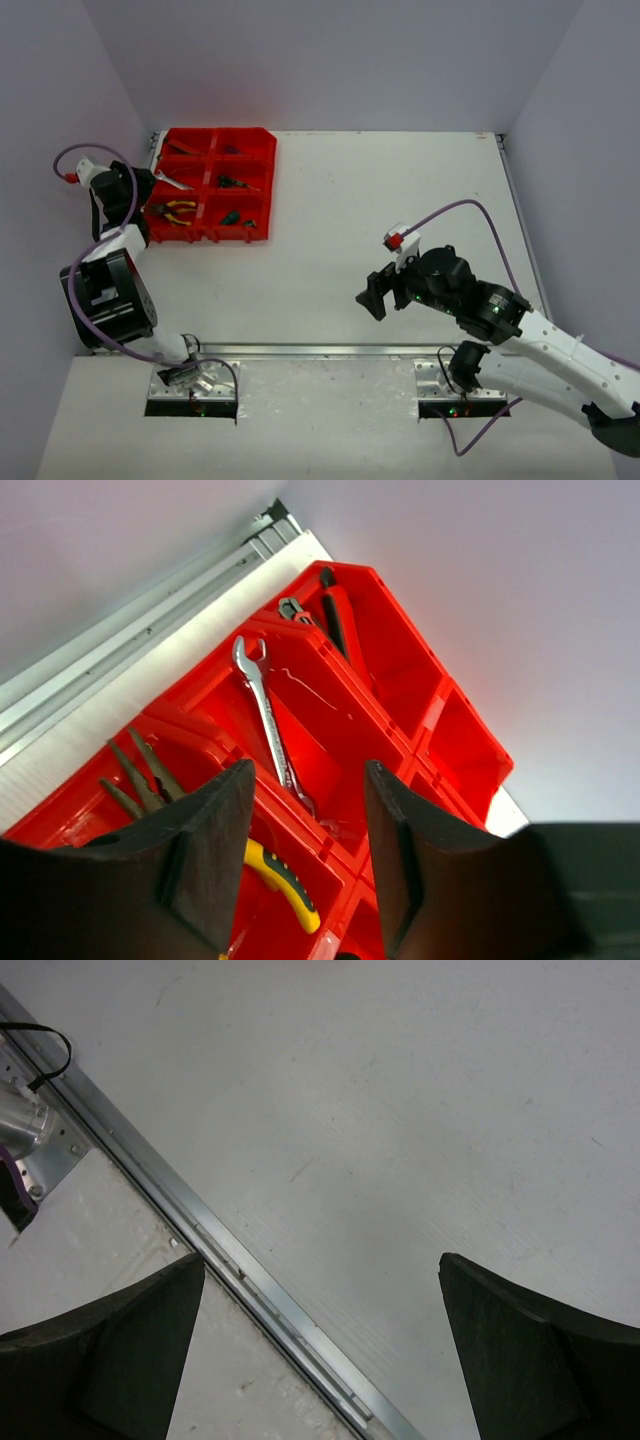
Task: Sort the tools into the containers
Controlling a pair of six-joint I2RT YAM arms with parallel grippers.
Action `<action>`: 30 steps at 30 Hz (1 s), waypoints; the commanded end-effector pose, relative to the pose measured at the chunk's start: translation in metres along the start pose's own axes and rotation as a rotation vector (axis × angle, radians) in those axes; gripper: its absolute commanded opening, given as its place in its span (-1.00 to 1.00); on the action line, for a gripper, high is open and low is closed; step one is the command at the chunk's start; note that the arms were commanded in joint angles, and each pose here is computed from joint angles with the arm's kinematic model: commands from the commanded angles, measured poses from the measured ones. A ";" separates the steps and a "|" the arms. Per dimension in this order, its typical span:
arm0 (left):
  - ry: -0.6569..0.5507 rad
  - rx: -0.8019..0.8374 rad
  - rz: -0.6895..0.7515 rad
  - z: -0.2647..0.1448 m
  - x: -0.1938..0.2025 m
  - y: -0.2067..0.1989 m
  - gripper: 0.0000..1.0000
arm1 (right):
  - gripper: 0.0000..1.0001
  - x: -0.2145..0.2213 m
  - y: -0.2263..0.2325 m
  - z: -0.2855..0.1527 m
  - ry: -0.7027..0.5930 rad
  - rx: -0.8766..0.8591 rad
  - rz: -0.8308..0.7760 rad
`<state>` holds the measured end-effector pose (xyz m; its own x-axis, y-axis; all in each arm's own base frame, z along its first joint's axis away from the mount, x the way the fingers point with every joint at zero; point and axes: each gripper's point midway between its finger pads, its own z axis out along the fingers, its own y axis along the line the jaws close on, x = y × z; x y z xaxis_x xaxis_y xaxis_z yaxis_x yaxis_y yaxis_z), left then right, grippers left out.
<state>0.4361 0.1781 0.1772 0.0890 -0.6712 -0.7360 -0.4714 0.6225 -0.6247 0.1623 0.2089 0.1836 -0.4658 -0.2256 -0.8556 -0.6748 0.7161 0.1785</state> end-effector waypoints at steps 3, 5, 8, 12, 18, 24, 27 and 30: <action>-0.039 0.084 -0.082 -0.029 -0.020 -0.031 0.12 | 0.98 -0.027 0.004 -0.006 -0.066 -0.008 -0.005; -0.065 0.034 -0.111 -0.044 -0.032 -0.032 0.43 | 0.98 -0.027 0.002 -0.005 -0.057 0.010 -0.006; -0.099 0.016 -0.110 -0.075 -0.053 -0.048 0.78 | 0.98 -0.031 -0.006 -0.006 -0.053 0.060 0.004; -0.029 0.059 -0.015 -0.122 -0.049 -0.080 1.00 | 0.98 -0.044 -0.027 -0.014 -0.086 0.198 0.036; 0.214 0.214 0.241 -0.195 0.025 -0.134 1.00 | 0.98 -0.079 -0.074 -0.052 -0.148 0.509 0.040; 0.287 0.308 0.383 -0.245 0.065 -0.123 1.00 | 0.98 -0.105 -0.091 -0.091 -0.198 0.626 -0.016; 0.257 0.299 0.449 -0.257 0.060 -0.107 1.00 | 0.98 -0.102 -0.099 -0.110 -0.220 0.661 -0.031; 0.144 0.232 0.474 -0.261 0.036 -0.090 1.00 | 0.98 -0.092 -0.101 -0.120 -0.223 0.656 -0.017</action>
<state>0.2720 -0.0399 0.2617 -0.3119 -0.4194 -0.8526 -0.1420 0.9078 -0.3946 0.2126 0.1076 0.2962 -0.3024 -0.1522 -0.9410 -0.2345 0.9687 -0.0813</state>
